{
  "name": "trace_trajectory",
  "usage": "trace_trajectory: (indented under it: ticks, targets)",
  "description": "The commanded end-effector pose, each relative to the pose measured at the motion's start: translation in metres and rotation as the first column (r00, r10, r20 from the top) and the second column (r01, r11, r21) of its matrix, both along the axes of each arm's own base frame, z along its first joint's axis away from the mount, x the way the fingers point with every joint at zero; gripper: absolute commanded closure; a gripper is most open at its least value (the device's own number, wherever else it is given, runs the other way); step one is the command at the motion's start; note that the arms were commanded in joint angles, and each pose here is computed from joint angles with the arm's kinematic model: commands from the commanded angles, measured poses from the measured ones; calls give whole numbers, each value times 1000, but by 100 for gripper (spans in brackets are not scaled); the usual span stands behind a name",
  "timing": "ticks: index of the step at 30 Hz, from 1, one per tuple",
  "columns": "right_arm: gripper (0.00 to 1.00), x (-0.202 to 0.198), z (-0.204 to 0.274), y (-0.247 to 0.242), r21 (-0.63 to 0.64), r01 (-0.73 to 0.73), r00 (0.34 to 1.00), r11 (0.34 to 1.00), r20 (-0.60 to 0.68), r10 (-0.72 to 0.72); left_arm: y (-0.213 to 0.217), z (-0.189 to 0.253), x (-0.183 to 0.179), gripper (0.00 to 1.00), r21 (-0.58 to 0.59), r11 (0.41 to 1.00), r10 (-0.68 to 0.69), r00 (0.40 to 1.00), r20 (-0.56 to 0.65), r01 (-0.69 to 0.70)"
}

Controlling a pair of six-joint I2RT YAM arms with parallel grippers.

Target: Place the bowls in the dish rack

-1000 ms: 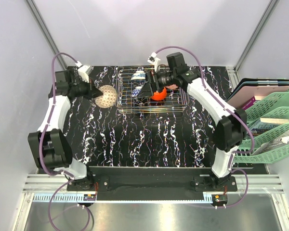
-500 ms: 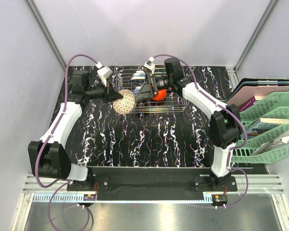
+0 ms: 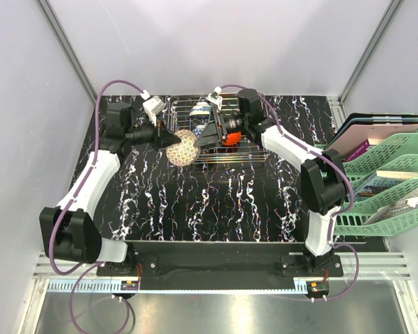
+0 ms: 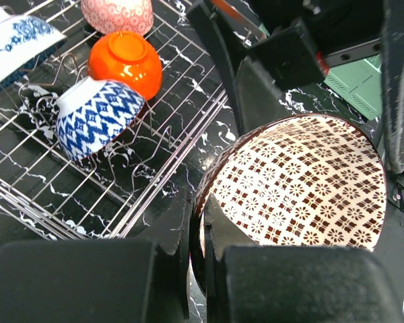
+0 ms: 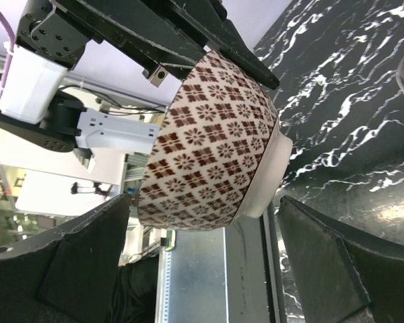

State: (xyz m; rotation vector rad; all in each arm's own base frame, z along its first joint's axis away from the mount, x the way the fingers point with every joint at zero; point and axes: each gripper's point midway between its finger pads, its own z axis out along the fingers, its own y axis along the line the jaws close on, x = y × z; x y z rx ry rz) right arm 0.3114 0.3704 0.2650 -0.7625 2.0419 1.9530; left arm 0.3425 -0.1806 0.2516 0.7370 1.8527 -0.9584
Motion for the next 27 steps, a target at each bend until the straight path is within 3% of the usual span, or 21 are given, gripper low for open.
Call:
trace_trajectory:
  ticks: [1,17,27]
  targets:
    - [0,-10,5,9,55,-60,998,997,0,60,-7,36,-5,100,-39,999,-15,991,130,21]
    - [0,-21,14,14,118,-92,993,989,-58,100,-4,37,-4,100,17,998,57,970,238,-63]
    - [7,-26,9,12,117,-110,991,987,-65,118,-1,33,-2,100,28,996,72,966,249,-81]
